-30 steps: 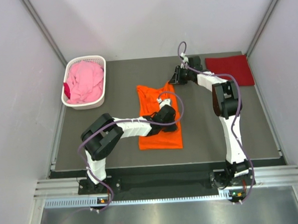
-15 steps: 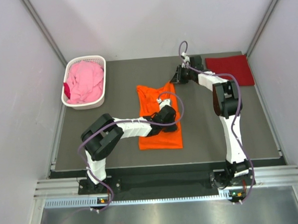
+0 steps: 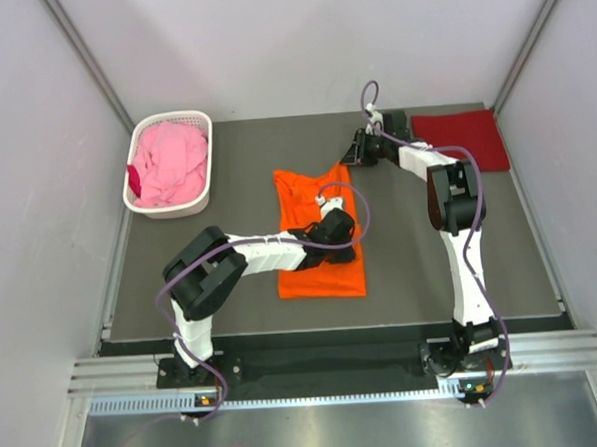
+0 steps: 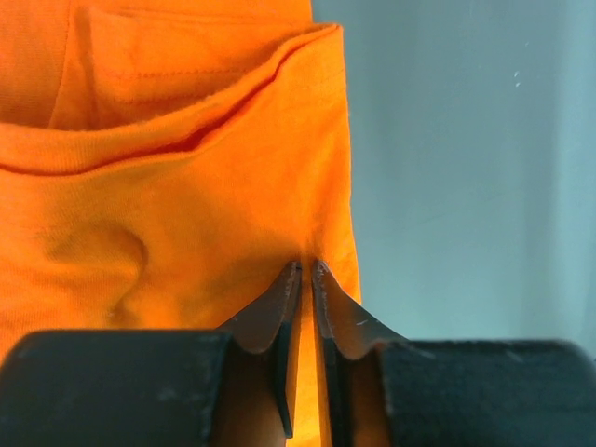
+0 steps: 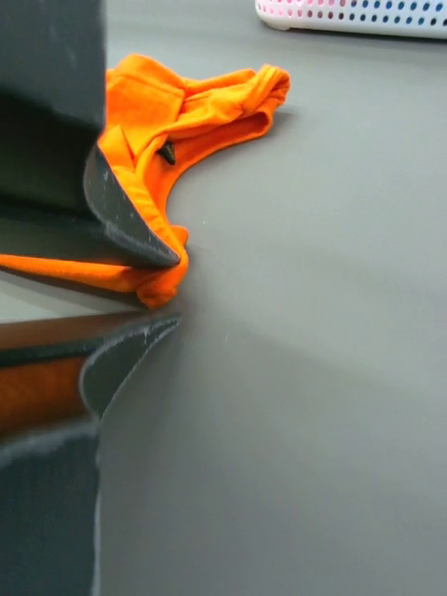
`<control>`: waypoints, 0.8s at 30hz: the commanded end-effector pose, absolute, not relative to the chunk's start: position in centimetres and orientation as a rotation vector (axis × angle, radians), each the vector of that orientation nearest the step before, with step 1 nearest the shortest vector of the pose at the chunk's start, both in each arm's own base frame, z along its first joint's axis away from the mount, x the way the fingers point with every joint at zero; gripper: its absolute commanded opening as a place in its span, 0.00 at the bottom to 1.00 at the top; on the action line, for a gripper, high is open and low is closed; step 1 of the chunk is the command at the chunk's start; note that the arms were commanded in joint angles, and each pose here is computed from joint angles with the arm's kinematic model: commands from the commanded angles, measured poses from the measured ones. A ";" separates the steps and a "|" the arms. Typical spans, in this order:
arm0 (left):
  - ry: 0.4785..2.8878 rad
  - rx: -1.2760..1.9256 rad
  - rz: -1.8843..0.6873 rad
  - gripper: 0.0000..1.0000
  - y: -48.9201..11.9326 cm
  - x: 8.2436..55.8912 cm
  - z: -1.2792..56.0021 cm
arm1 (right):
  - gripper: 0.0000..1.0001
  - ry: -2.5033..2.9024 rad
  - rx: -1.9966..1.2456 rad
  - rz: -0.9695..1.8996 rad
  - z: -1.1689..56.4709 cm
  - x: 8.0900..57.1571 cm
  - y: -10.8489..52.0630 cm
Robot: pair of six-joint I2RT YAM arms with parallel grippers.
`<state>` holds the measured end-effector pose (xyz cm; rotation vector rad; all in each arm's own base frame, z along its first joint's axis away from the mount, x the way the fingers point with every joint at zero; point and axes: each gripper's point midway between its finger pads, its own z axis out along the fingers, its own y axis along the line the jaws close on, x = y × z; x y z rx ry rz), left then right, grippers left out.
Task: Fold and stack the t-shirts
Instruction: Fold the tshirt
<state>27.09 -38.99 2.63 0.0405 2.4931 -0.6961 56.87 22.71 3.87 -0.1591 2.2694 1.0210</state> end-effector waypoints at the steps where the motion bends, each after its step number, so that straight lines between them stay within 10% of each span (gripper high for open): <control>1: 2.688 0.134 -0.506 0.18 -36.6 23.9 0.0 | 0.31 2.198 -0.187 0.992 5.6 58.8 21.9; 11: 2.647 0.214 -0.450 0.35 -37.2 25.8 7.2 | 0.54 2.257 -0.093 0.929 9.0 56.4 19.8; 24: 2.613 0.041 -0.446 0.40 -24.5 29.9 14.7 | 0.52 2.534 0.263 0.595 11.5 46.0 14.2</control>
